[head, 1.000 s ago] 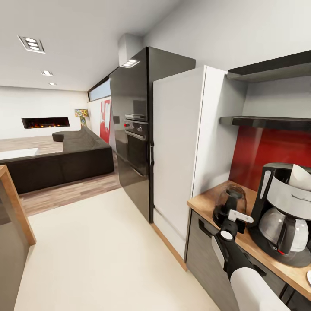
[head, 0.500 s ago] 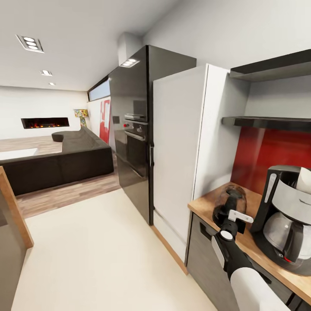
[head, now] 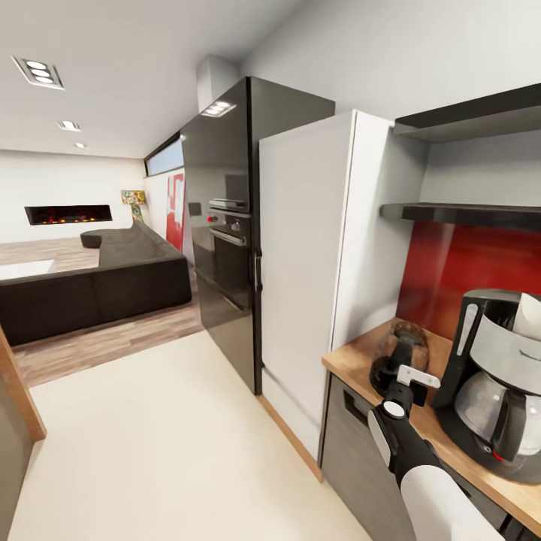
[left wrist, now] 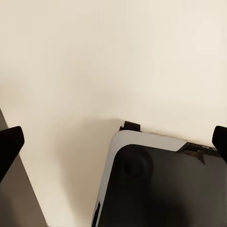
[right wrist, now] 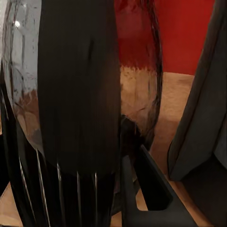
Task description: Set up a coffee station on the kitchen countertop: keep the coffee maker on the countertop, move the bottle of coffee from the kitchen shelf to the counter next to the coffee maker, place a paper coffee filter on top of the coffee maker, put the saucer next to the coffee maker with the coffee cup on the saucer, and place the electric kettle next to the coffee maker.
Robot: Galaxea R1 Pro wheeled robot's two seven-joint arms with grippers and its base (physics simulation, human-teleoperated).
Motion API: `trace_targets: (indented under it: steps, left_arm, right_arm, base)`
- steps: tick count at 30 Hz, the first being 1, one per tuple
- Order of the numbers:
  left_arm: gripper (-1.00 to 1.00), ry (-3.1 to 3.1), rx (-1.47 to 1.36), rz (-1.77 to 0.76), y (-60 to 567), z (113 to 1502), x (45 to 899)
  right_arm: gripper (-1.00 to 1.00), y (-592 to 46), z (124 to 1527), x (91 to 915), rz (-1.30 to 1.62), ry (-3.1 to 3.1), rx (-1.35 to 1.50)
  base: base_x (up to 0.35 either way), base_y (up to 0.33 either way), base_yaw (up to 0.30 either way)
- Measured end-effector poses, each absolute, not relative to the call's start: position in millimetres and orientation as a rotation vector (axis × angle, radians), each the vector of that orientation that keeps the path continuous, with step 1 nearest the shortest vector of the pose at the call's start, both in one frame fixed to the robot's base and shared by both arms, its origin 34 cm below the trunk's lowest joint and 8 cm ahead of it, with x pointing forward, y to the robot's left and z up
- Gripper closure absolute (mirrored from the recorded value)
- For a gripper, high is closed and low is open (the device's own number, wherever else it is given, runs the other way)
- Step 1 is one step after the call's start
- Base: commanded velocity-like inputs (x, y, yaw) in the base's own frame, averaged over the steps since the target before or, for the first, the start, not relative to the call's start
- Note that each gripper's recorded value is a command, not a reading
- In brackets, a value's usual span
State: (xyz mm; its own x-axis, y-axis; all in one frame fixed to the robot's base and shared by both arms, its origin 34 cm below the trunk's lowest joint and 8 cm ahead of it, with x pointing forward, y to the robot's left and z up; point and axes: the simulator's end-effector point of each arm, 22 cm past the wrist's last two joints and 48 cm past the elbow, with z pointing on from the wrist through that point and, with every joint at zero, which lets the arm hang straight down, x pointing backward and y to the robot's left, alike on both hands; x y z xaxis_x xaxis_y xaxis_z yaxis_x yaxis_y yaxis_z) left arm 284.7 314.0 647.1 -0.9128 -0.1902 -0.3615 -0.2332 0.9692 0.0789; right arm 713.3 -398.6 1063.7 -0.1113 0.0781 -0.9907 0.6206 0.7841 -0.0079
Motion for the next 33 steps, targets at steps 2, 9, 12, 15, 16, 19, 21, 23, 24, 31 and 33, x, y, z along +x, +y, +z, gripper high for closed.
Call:
trace_targets:
  steps: [2, 9, 12, 15, 16, 19, 21, 23, 24, 31, 33]
  left_arm:
    - [-1.0, 2.761, -0.307, 0.17, 314.0, 647.1, 284.8]
    - [-1.0, 2.76, -0.307, 0.17, 313.9, 647.2, 284.8]
    - [-1.0, 2.76, -0.307, 0.17, 314.0, 647.2, 285.0]
    - [-1.0, 2.76, -0.307, 0.17, 314.0, 647.2, 284.9]
    - [-1.0, 2.76, -0.307, 0.17, 314.0, 647.2, 285.0]
    - [-1.0, 2.76, -0.307, 0.17, 314.0, 647.1, 284.8]
    - [-1.0, 2.76, -0.307, 0.17, 314.0, 647.3, 284.9]
    - [-1.0, 2.76, -0.307, 0.17, 314.0, 647.3, 284.8]
    - [-1.0, 2.76, -0.307, 0.17, 314.0, 647.2, 284.8]
    - [-1.0, 2.76, -0.307, 0.17, 314.0, 647.1, 284.8]
    - [-1.0, 2.761, -0.307, 0.17, 314.0, 647.1, 284.7]
  right_arm:
    - [1.0, -398.6, 1063.4, 713.3, -0.503, 1.639, 0.564]
    - [1.0, -399.1, 1064.8, 713.3, -0.504, 1.636, 0.564]
    - [1.0, -399.3, 1064.8, 713.2, -0.503, 1.636, 0.565]
    - [1.0, -398.9, 1064.7, 713.3, -0.503, 1.636, 0.564]
    - [1.0, -398.8, 1064.8, 713.3, -0.503, 1.636, 0.564]
    - [1.0, -398.8, 1064.8, 713.3, -0.503, 1.636, 0.565]
    - [1.0, -398.8, 1065.0, 713.3, -0.503, 1.636, 0.564]
    - [1.0, -398.7, 1065.1, 713.3, -0.503, 1.636, 0.564]
    - [1.0, -398.6, 1064.7, 713.3, -0.502, 1.637, 0.564]
    - [1.0, -398.7, 1064.2, 713.3, -0.503, 1.638, 0.564]
    - [1.0, -398.9, 1064.3, 713.2, -0.503, 1.637, 0.564]
  base:
    - [0.043, 0.0, 0.0]
    - [0.051, -0.019, -0.063]
    - [0.063, -0.033, -0.145]
    - [0.013, -0.007, -0.032]
    - [0.004, -0.002, -0.01]
    - [0.012, -0.001, -0.003]
    - [0.091, 0.0, -0.001]
    - [0.118, 0.0, 0.0]
    - [0.068, 0.0, 0.0]
    - [0.015, 0.0, 0.0]
    - [0.001, 0.0, 0.0]
